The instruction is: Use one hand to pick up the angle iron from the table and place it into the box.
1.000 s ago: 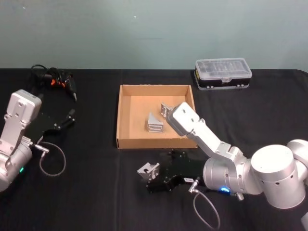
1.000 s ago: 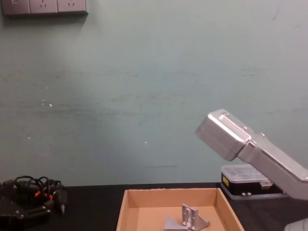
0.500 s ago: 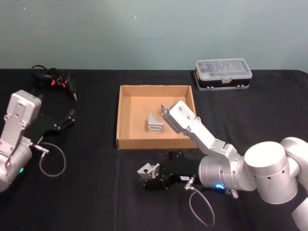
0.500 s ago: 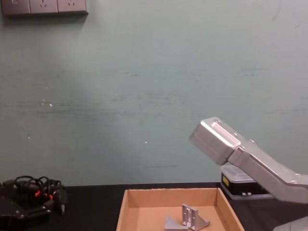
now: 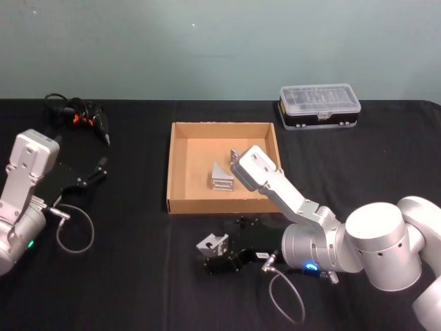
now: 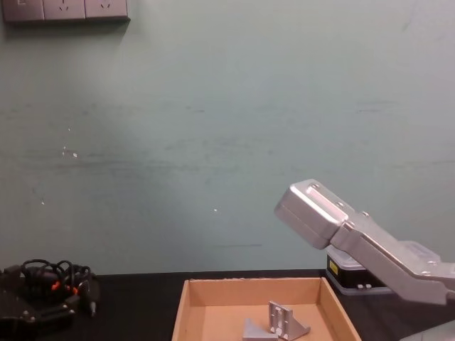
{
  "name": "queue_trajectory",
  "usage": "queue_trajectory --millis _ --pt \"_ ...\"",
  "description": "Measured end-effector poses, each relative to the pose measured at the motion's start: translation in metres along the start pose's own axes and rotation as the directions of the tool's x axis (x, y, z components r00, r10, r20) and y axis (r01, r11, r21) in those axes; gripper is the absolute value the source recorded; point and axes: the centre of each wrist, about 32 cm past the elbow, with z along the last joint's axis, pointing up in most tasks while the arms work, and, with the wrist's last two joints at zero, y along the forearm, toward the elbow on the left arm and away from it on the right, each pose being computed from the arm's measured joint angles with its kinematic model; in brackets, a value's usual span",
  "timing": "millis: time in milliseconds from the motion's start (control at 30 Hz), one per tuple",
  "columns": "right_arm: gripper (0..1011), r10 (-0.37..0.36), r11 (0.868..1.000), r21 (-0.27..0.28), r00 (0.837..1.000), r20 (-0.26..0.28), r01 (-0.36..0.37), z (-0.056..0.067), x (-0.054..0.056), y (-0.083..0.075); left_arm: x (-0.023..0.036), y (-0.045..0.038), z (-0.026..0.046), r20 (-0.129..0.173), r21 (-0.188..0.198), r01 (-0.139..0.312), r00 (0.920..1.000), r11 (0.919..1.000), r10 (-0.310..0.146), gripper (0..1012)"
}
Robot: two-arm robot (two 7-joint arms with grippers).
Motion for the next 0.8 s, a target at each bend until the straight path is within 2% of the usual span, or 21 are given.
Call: queue_trajectory --millis 200,267,300,367,433,500,600,633,800 --pt "964 0.001 1.000 0.001 1.000 0.000 -0.001 0.0001 -0.0001 -0.0002 0.0000 0.0000 0.0000 0.000 0.000 0.000 1.0000 1.0000 0.000 1011" --pt "895 0.001 1.000 0.001 1.000 0.000 -0.001 0.0000 -0.0001 -0.0002 0.0000 0.0000 0.0000 0.000 0.000 0.000 1.0000 1.0000 0.000 1011" --pt "895 0.001 1.000 0.001 1.000 0.000 -0.001 0.0000 -0.0002 -0.0002 0.0000 0.0000 0.0000 0.000 0.000 0.000 1.0000 1.0000 0.000 1011" --pt "811 0.002 1.000 0.001 1.000 0.000 -0.002 0.0000 -0.0002 -0.0003 0.0000 0.0000 0.0000 0.000 0.000 0.000 1.0000 1.0000 0.000 1011" --pt "792 0.002 1.000 0.002 1.000 -0.001 -0.002 -0.0001 -0.0002 -0.0003 0.0000 0.0000 0.0000 0.000 0.000 0.000 1.0000 1.0000 0.000 1011" --pt "707 0.002 1.000 0.002 1.000 -0.001 -0.002 -0.0001 -0.0003 -0.0004 0.0000 0.0000 0.0000 0.000 0.000 0.000 1.0000 1.0000 0.000 1011" --pt "650 0.002 1.000 0.002 1.000 -0.001 -0.002 -0.0002 -0.0003 -0.0004 0.0000 0.0000 0.0000 0.000 0.000 0.000 1.0000 1.0000 0.000 1011" --pt "583 0.002 1.000 0.002 1.000 -0.001 -0.002 -0.0002 -0.0003 -0.0005 0.0000 0.0000 0.0000 0.000 0.000 0.000 1.0000 1.0000 0.000 1011" --pt "487 0.002 1.000 0.003 1.000 0.000 -0.002 -0.0002 -0.0003 -0.0006 0.0000 0.0000 0.0000 0.000 0.000 0.000 1.0000 1.0000 0.000 1011"
